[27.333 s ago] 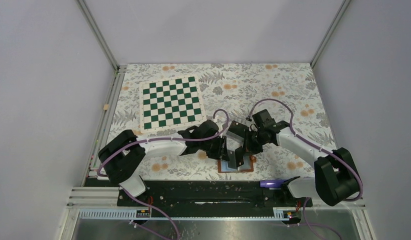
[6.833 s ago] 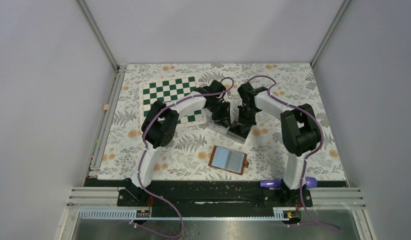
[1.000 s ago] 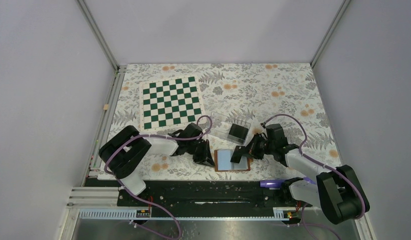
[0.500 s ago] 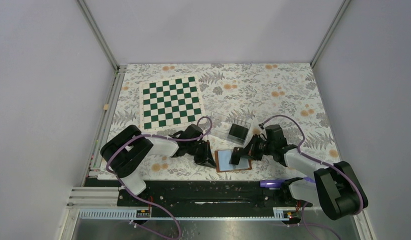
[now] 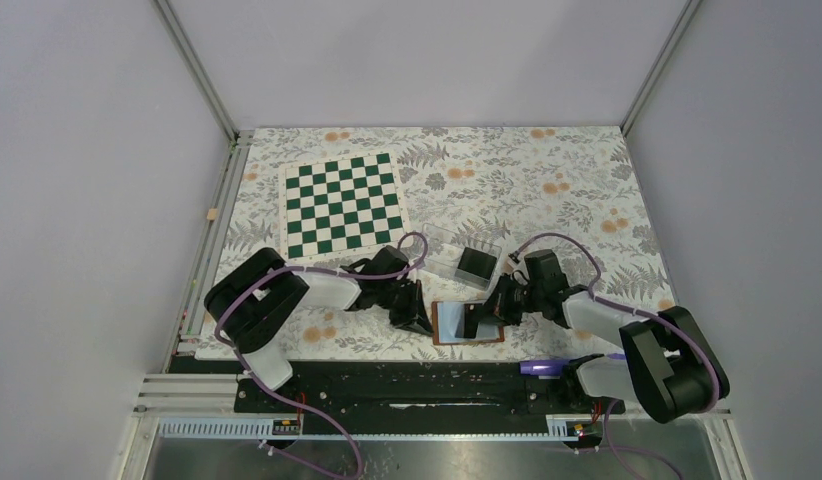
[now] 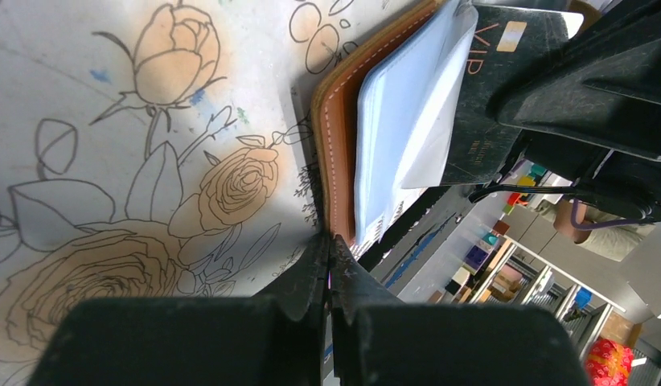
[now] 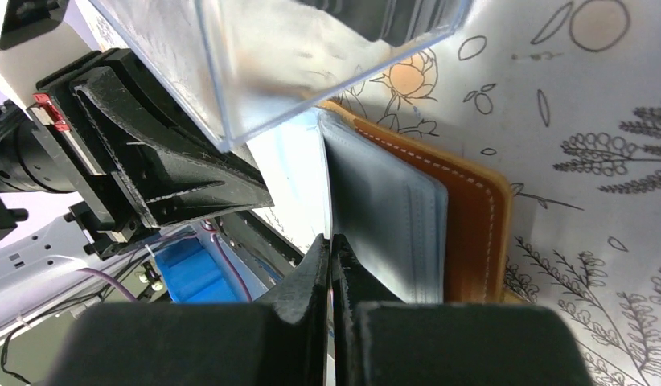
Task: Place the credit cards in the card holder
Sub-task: Insert the credit card into the card holder.
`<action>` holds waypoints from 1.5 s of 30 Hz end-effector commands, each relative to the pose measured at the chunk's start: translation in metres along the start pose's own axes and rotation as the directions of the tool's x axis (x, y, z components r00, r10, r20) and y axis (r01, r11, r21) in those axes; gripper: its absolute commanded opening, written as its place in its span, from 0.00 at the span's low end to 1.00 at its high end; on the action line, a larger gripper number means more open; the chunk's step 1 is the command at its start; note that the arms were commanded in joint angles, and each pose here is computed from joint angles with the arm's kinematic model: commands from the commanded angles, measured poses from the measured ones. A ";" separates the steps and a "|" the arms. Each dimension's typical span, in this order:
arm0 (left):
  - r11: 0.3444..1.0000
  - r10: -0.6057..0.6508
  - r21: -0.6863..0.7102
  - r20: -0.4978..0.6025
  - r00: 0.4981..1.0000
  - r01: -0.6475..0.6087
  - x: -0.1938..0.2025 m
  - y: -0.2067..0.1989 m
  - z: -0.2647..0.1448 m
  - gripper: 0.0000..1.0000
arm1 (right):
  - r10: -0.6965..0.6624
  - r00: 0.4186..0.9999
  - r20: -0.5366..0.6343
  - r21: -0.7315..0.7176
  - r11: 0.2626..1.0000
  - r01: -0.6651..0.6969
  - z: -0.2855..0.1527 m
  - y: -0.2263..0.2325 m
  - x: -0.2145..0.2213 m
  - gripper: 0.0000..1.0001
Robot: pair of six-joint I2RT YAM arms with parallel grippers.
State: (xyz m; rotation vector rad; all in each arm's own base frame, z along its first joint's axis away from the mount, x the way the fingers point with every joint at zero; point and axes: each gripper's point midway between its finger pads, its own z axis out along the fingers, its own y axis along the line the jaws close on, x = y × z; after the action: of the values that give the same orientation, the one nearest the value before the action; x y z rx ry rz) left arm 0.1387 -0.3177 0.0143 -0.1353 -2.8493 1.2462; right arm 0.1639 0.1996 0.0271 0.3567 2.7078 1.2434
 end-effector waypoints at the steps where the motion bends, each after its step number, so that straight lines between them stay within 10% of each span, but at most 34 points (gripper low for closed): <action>1: 0.986 0.016 -0.169 0.008 1.000 -0.014 -0.001 0.037 0.006 0.00 | -0.013 0.996 -0.091 0.035 0.999 0.017 0.002 -0.002 0.014 0.00; 45: 0.967 0.053 -0.246 -0.053 0.997 -0.064 -0.005 0.051 0.010 0.00 | -0.174 0.980 -0.094 -0.065 0.984 0.168 0.004 0.045 -0.015 0.08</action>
State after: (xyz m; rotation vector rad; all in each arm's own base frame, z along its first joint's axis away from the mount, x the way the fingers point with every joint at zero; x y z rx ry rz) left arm 0.1401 -0.3203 0.0139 -0.2606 -2.8217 1.1424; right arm 0.1834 0.2145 0.0487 0.1330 2.7619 1.2256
